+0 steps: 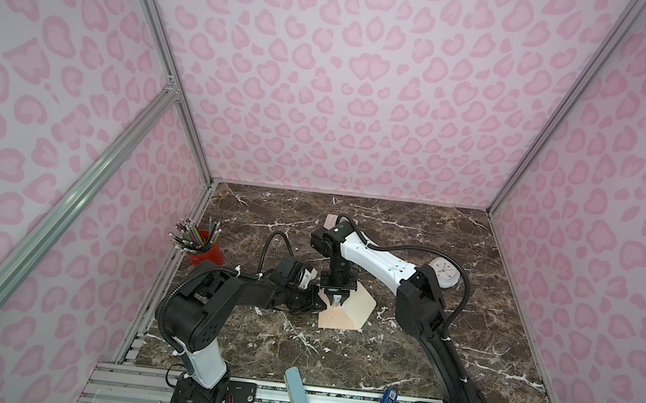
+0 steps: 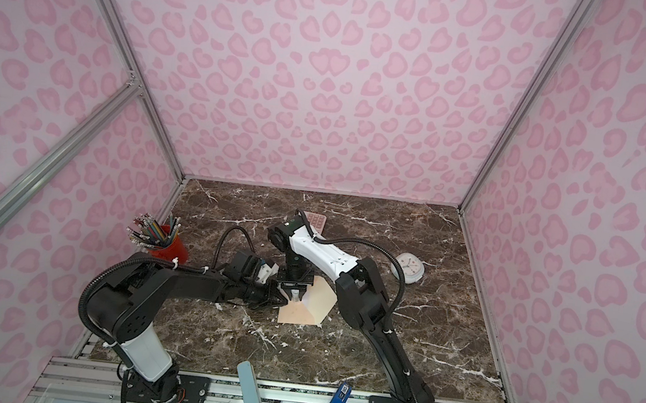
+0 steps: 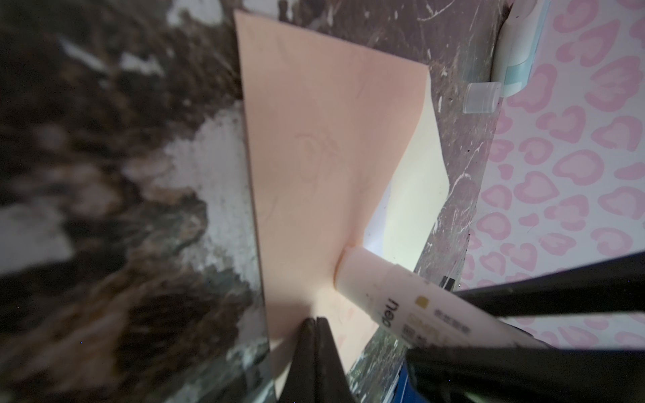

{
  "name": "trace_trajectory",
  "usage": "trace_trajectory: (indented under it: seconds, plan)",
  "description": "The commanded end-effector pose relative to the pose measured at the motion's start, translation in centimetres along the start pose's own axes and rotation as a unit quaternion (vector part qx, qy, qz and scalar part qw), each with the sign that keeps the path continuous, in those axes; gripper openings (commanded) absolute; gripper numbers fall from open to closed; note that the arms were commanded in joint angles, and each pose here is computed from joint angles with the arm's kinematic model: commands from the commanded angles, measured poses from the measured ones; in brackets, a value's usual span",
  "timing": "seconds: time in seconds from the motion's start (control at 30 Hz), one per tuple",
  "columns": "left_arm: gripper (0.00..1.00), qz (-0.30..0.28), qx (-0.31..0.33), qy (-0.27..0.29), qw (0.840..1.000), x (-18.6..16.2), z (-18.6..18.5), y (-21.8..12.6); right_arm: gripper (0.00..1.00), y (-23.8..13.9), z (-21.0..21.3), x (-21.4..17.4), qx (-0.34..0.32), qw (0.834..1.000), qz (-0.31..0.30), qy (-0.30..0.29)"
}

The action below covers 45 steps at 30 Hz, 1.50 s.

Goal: Place the letter into the envelope and seal it

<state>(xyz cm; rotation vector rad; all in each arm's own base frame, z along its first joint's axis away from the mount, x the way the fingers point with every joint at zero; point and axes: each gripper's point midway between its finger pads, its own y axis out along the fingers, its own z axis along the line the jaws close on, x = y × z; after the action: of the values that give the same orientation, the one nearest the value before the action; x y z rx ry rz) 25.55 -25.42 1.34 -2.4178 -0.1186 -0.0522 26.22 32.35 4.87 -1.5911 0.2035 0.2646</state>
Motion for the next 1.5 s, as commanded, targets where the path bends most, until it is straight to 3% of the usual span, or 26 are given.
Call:
trace_trajectory:
  seconds: [0.0,0.23,0.47,0.87,1.47]
  plan:
    - [0.04,0.011,0.034,-0.017,0.999,-0.8,1.7,0.1,0.0,1.4,-2.5,1.3,-0.072,0.997,-0.018,0.01]
    - [0.04,0.013,0.033,-0.018,0.999,-0.9,1.7,0.2,0.0,0.7,-1.8,1.3,-0.057,0.998,-0.021,0.003]
    - [0.04,0.017,0.036,-0.021,0.999,-0.9,1.8,0.3,0.0,-2.6,-0.2,0.6,-0.004,0.999,-0.04,-0.012]
    - [0.04,0.023,0.045,-0.023,0.998,-1.1,2.2,0.4,0.0,-5.7,-1.0,-0.6,0.028,0.998,-0.057,-0.009]
    - [0.04,0.025,0.044,-0.022,0.998,-1.1,2.1,0.4,0.0,-2.6,1.2,0.3,0.037,0.998,-0.038,-0.016]
